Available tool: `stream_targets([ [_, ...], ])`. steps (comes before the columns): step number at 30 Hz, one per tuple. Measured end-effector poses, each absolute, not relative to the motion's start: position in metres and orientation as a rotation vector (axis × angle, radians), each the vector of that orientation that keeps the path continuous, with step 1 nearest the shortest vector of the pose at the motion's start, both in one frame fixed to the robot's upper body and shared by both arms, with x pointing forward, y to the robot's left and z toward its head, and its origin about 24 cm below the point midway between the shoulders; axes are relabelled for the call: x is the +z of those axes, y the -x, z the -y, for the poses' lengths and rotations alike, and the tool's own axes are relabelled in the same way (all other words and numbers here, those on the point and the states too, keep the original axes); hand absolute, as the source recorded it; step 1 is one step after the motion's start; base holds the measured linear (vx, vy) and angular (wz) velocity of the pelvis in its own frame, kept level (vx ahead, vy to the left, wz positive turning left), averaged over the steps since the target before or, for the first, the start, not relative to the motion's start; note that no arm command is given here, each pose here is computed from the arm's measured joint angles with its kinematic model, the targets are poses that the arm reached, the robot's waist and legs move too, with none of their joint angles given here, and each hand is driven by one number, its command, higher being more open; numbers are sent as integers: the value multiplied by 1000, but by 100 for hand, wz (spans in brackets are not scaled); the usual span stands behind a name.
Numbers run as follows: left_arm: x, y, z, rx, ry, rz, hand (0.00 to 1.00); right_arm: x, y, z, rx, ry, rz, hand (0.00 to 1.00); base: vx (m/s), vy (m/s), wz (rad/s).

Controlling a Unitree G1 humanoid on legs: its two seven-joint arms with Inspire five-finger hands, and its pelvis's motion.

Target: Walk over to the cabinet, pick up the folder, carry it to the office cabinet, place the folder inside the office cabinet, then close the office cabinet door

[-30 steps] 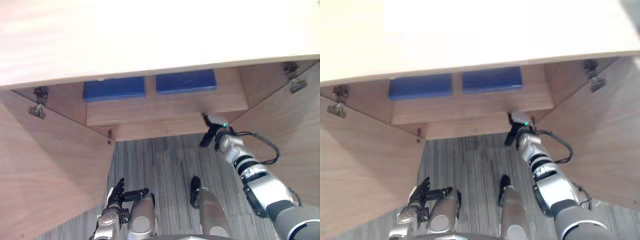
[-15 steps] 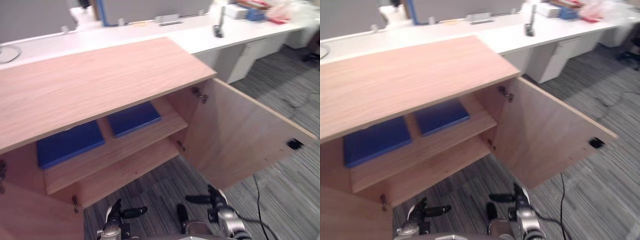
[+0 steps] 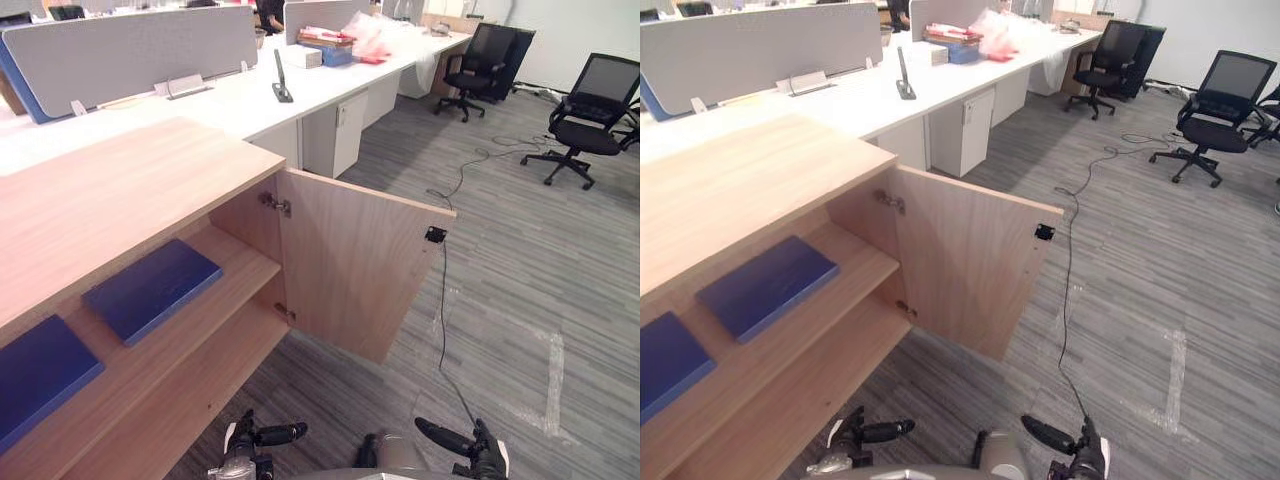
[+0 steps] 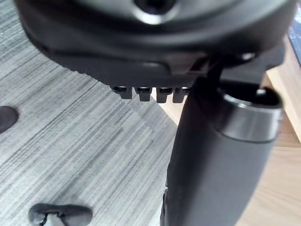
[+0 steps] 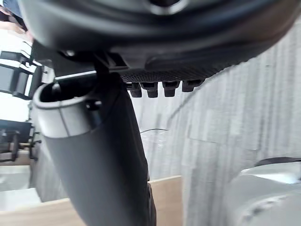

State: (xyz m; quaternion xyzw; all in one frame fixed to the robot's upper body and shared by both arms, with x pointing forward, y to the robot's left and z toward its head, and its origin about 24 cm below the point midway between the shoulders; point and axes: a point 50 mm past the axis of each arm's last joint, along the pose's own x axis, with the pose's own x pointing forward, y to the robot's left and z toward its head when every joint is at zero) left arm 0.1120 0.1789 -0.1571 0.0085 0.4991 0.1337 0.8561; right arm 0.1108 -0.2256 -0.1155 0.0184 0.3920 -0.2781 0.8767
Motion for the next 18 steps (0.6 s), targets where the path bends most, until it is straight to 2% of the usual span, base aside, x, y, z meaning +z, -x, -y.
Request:
stream_targets([
  [5, -160, -104, -177, 267, -8, -1075, 100, -98, -142, 237, -584, -10, -700, 100, 27, -66, -44],
  [7, -161, -99, -187, 278, -29, -1090, 100, -93, -149, 239, -583, -8, -663, 100, -76, -11, -13],
  [12, -162, -92, -192, 297, -28, -1108, 100, -75, -163, 266, -643, 26, -574, 100, -22, 6, 20],
  [18, -162, -84, -203, 300, -60, -1123, 100, -37, -206, 290, -634, 68, -398, 100, -9, 6, 22],
])
